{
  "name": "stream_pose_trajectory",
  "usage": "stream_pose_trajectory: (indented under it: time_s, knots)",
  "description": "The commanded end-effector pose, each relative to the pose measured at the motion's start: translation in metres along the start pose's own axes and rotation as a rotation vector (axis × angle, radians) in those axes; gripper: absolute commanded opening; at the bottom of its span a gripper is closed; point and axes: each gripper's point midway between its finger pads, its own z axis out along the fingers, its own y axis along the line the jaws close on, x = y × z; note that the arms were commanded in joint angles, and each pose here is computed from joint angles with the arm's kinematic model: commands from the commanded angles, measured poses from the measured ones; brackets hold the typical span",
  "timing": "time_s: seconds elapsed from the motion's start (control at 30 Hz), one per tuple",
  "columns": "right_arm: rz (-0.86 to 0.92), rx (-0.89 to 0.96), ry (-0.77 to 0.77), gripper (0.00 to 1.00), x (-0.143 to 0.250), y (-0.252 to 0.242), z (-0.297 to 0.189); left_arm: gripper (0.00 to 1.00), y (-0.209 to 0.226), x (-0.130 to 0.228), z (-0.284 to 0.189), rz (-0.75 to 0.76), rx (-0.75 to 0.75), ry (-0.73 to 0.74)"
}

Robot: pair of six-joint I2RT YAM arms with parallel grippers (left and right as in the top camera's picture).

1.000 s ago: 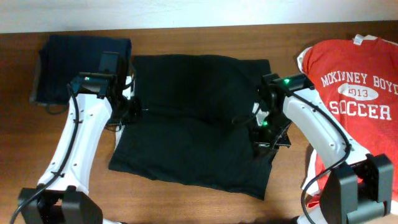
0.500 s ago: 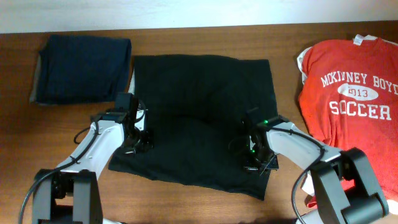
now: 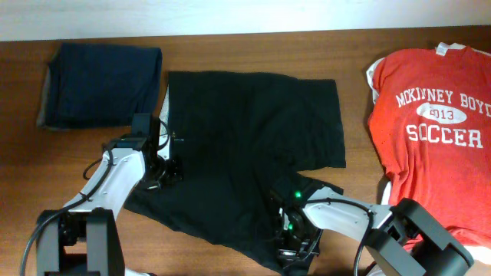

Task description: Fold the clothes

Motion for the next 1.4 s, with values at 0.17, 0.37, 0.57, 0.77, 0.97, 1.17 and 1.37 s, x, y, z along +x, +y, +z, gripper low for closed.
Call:
stream_pose_trajectory:
  time_s: [0.17,0.37,0.57,0.77,0.97,1.17,1.37]
  knots:
    - [0.082,0.15,-0.43,0.04,-0.091,-0.019,-0.207,0.01,0.001,0.0,0.0,0.013,0.003,-0.002]
    - [0.356,0.111,-0.411,0.04,-0.124,-0.094,-0.191,0.0,0.001,0.0,0.0,0.013,0.003,-0.002]
    - [0.393,0.153,-0.452,0.04,-0.155,-0.123,-0.14,0.0,0.001,0.0,0.0,0.013,0.003,-0.003]
    - [0.546,0.245,-0.711,0.04,-0.202,-0.173,-0.174,0.01,-0.027,-0.045,-0.035,0.044,0.108,-0.122]
    - [0.293,0.162,-0.974,0.04,-0.257,-0.151,-0.243,0.0,-0.028,-0.085,-0.071,0.039,0.117,-0.244]
    - [0.088,-0.1,-0.808,0.05,-0.197,-0.059,-0.313,0.01,-0.014,-0.089,-0.109,-0.029,0.155,-0.309]
    - [-0.163,-0.108,-0.625,0.04,-0.204,-0.005,-0.191,0.0,-0.1,-0.092,0.0,0.169,0.302,-0.156]
